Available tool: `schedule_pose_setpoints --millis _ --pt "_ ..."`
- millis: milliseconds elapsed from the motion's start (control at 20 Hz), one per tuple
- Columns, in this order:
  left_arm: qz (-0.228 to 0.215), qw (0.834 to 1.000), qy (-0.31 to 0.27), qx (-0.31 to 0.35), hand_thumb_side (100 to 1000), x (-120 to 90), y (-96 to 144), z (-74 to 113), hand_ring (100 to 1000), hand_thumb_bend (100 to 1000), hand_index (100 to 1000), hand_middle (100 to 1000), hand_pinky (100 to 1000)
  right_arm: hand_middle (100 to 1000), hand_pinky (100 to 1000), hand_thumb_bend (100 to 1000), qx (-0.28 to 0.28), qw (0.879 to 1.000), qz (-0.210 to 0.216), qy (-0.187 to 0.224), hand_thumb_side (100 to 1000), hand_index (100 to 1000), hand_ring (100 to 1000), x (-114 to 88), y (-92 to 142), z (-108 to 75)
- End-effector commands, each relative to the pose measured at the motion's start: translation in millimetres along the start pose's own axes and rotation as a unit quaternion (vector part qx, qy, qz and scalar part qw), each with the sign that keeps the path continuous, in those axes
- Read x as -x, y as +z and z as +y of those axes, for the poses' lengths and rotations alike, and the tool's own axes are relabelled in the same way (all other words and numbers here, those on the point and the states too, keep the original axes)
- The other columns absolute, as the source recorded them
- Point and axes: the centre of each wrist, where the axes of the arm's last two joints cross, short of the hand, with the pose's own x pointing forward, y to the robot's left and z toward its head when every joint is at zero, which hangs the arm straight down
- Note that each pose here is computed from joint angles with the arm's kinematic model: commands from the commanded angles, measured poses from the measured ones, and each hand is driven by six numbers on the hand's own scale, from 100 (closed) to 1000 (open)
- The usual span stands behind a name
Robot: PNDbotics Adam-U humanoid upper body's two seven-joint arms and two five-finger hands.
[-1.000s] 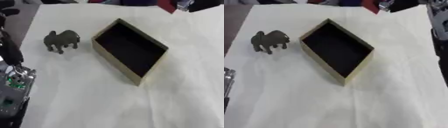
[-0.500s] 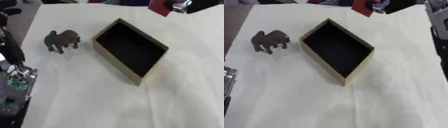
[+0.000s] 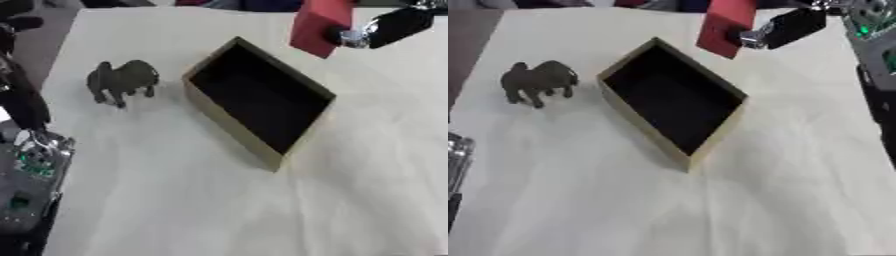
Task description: Pick up objects on the table and place them in the box.
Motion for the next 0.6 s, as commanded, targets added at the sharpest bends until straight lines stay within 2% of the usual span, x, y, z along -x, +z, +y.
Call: schedule_pose_setpoints --millis 50,600 --pt "-0.016 1.0 0.003 -0.004 998 -5 -7 0.7 628 207 853 624 570 558 892 100 -0.009 1.0 -0.009 0.009 546 670 855 -3 4 -8.6" --pt "-0.015 1.0 0.004 -0.004 997 -6 -7 0.0 629 207 852 625 569 551 896 100 -0.056 0.997 -0.052 -0.001 576 664 852 -17 -8 0.2"
